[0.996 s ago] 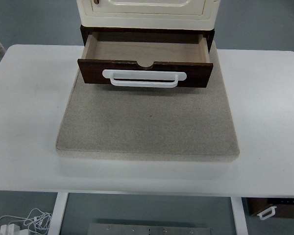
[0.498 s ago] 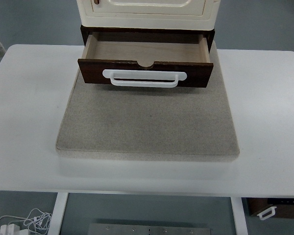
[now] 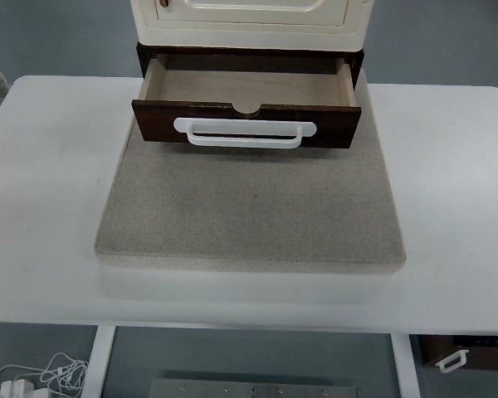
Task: Close drawer under combined cabinet
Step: 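Reach the left hand over the mat to the open brown drawer front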
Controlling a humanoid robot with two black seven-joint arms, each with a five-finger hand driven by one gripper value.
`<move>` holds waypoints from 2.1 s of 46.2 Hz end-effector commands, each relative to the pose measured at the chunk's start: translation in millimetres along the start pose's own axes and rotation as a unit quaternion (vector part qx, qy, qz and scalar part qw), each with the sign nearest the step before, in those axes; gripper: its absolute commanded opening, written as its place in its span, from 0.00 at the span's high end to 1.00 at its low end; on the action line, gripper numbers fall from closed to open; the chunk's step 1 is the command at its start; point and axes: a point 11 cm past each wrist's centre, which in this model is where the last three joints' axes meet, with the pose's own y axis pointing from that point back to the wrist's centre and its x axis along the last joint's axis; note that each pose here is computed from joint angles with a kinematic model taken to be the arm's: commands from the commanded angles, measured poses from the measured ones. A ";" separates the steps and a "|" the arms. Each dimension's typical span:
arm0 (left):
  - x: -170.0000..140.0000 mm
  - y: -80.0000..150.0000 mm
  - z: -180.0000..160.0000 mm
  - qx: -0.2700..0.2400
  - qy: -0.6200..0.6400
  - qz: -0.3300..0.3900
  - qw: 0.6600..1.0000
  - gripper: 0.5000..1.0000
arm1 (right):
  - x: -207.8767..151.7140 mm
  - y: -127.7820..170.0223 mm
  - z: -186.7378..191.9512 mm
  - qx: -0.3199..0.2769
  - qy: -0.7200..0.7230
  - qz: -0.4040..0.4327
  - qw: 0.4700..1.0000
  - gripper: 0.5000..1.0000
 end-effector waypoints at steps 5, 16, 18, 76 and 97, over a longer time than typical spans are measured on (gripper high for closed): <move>-47.4 -14.6 -5.7 0.018 -0.015 -0.051 0.998 0.00 | 0.0 0.0 0.1 0.000 0.000 0.000 1.000 0.10; -98.5 -16.5 -29.4 0.057 -0.022 -0.124 0.990 0.00 | 0.0 0.0 0.1 0.000 0.000 0.000 1.000 0.10; -103.8 -14.9 -35.9 0.067 -0.022 -0.132 0.989 0.00 | 0.0 0.0 0.1 0.000 0.000 0.000 1.000 0.10; -193.6 118.5 -236.0 0.451 -0.166 -0.378 0.791 0.00 | 0.0 0.0 0.1 0.000 0.000 0.000 1.000 0.10; -167.4 117.9 -265.7 0.544 -0.216 -0.349 0.732 0.00 | 0.0 0.0 0.1 0.000 0.000 0.000 1.000 0.10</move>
